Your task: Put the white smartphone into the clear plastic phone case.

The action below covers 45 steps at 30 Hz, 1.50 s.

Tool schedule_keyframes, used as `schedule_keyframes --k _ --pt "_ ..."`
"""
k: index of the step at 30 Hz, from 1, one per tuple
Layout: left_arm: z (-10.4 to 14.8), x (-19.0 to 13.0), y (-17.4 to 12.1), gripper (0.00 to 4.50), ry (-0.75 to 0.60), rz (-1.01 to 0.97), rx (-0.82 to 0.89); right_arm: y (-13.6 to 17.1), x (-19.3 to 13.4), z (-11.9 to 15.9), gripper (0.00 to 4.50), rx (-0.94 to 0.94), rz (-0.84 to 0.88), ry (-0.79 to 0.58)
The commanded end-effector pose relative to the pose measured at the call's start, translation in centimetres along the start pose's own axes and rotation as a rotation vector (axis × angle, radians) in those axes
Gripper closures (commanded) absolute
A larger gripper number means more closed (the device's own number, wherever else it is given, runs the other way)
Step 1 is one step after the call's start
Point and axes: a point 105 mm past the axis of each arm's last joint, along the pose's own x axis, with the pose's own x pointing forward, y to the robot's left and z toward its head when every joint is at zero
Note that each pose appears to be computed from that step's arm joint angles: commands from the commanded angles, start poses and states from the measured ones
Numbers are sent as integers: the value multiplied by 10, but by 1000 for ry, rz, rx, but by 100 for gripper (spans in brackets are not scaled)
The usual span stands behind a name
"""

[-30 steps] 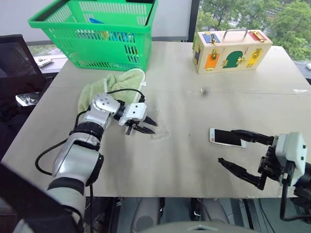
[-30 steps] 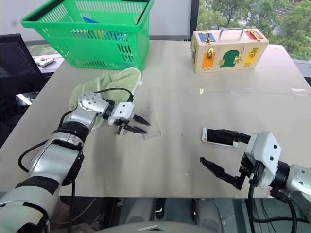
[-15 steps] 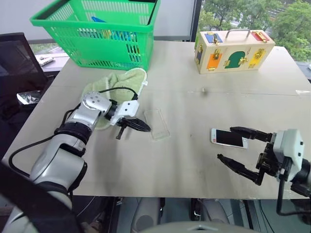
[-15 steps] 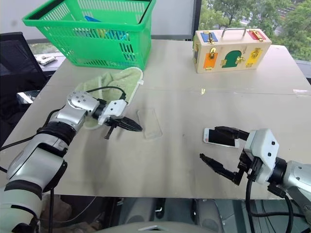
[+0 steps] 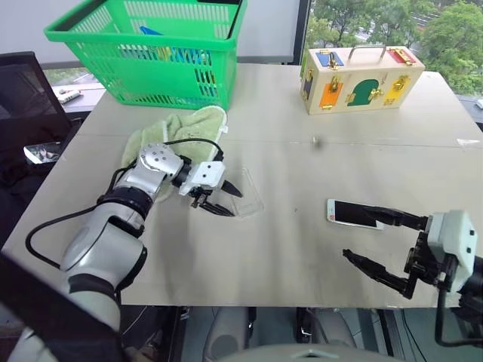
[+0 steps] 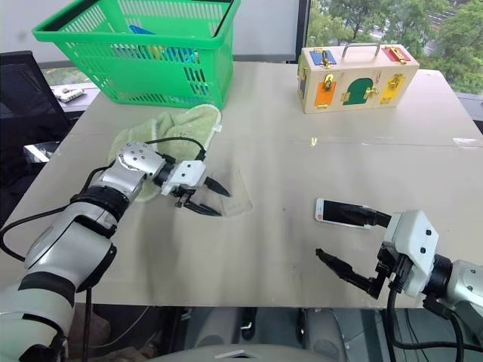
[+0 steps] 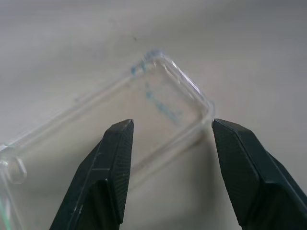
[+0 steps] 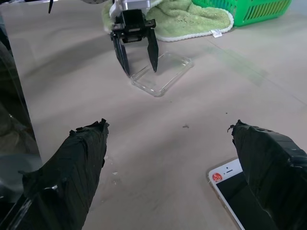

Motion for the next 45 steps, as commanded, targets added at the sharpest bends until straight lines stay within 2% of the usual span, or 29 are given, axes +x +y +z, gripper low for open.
schedule_keyframes --k 1,3,6,10,14,21,26,29,33,34,36,38,42,43,45 --pt "-6 -4 -2 224 91 -39 65 1 -2 10 0 -52 -13 -24" --pt "-9 -1 -2 302 107 -47 59 1 -2 10 0 -52 -16 -22" --pt "-8 6 -1 445 99 -54 65 2 0 9 0 -51 -17 -21" --pt "2 12 3 445 20 -26 55 3 -1 9 0 -51 -23 -18" --pt "25 8 -1 445 -101 -23 -28 0 -1 4 0 -44 -55 12" --pt "69 32 -17 445 -118 -29 -139 -17 6 -13 0 -14 -95 113" --pt "80 62 -6 445 -60 60 -177 -29 10 -22 0 -83 -73 174" --pt "93 81 3 445 -72 82 -190 -37 13 -30 0 -127 -22 244" --pt "95 89 4 445 -67 55 -204 -56 15 -42 0 -165 11 343" --pt "96 90 5 392 -77 60 -201 -61 15 -45 0 -166 30 366" --pt "103 89 10 315 -121 91 -190 -71 16 -51 0 -172 48 408" --pt "110 85 12 209 -182 115 -196 -83 17 -56 0 -180 58 447" --pt "118 68 2 22 -325 114 -249 -97 23 -62 0 -176 89 476" --pt "118 62 -1 4 -361 125 -265 -101 25 -65 0 -174 94 486" --pt "113 50 -8 4 -396 141 -302 -105 28 -73 0 -172 120 518"
